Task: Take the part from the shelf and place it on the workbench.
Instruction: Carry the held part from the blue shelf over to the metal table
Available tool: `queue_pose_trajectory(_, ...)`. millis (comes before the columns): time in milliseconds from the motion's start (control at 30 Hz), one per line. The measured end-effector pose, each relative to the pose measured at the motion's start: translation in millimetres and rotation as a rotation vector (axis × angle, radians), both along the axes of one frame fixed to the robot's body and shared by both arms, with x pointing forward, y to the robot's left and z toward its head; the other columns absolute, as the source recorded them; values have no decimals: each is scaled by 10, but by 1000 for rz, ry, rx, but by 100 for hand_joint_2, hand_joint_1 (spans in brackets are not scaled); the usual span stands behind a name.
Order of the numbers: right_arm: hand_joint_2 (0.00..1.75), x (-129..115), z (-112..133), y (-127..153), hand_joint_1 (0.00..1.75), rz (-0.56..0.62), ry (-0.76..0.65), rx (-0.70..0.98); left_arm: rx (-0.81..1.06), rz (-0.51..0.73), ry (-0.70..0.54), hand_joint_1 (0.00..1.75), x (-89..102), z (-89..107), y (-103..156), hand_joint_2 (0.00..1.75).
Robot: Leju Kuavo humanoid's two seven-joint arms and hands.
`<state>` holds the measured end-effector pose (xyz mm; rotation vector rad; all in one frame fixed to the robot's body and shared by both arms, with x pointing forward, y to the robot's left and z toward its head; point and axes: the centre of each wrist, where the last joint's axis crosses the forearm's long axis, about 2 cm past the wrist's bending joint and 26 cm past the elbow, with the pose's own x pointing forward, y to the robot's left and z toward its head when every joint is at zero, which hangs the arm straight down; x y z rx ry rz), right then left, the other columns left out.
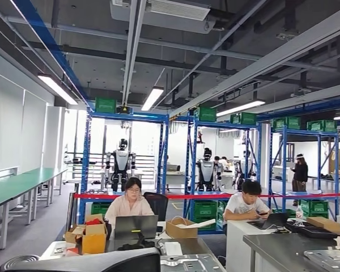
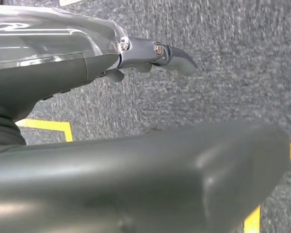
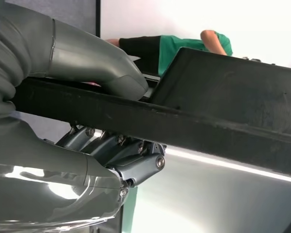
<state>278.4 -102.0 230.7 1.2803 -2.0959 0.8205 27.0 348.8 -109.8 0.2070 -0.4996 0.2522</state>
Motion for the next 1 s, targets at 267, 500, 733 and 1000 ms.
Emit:
queue_pose_trajectory(267, 175, -3, -9, -1, 175, 0, 4, 1, 1, 0, -1, 0, -3, 1, 7, 175)
queue_pose_trajectory(500, 175, 6, 19, -2, 175, -1, -3, 7, -8, -2, -4, 0, 9, -3, -38, 175)
queue_pose_trajectory(733, 175, -11, 16, 16, 175, 2, 2, 16, 1, -4, -2, 0, -1, 0, 2, 175)
queue_pose_trajectory(1000, 175, -27, -2, 22, 175, 9, 8, 17, 3, -5, 1, 0, -18, -1, 6, 175)
